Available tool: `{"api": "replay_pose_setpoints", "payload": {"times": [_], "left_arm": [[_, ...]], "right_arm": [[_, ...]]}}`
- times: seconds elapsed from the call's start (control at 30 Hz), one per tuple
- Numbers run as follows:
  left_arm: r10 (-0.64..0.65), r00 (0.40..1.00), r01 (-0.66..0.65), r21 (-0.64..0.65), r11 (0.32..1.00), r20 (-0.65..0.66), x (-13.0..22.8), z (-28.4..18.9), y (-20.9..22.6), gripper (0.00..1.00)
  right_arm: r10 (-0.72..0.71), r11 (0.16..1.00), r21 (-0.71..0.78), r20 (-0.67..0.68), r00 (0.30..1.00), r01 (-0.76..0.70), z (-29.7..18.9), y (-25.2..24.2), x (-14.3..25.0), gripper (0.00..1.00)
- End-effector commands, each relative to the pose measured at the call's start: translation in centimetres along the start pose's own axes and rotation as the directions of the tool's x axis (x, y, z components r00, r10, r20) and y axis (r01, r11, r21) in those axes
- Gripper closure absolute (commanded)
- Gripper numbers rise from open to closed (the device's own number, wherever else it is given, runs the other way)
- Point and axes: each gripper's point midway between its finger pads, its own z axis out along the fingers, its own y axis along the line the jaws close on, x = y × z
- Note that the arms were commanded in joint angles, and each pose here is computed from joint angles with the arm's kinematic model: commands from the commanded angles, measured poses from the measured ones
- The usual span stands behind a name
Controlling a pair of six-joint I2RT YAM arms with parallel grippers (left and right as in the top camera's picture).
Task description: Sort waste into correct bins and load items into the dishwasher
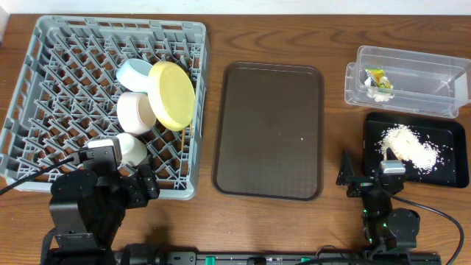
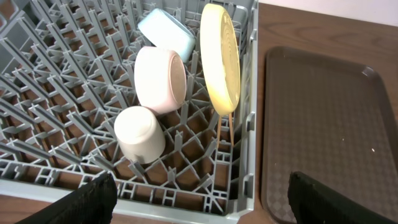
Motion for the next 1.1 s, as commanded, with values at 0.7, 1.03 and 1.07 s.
{"api": "replay_pose_setpoints", "payload": {"times": [0.7,1.03,1.07], "left_arm": [[0.035,0.995,-0.036,0.009,0.999,0.092,3.2,1.8,0.4,0.11],[0.018,0.952,-0.041,0.07,0.997,0.307,6.0,7.3,0.3,0.11],[0.016,0.942,-0.043,0.074,0.996,0.335,5.9,7.7,0.2,0.11]], "right_arm": [[-0.012,1.0,-0.012,0.0,1.0,0.012,0.0,0.3,0.1,0.01],[-0.012,1.0,-0.011,0.0,1.0,0.012,0.0,0.2,0.0,0.01],[-0.012,1.0,-0.011,0.0,1.0,0.012,0.0,0.2,0.0,0.01]]}}
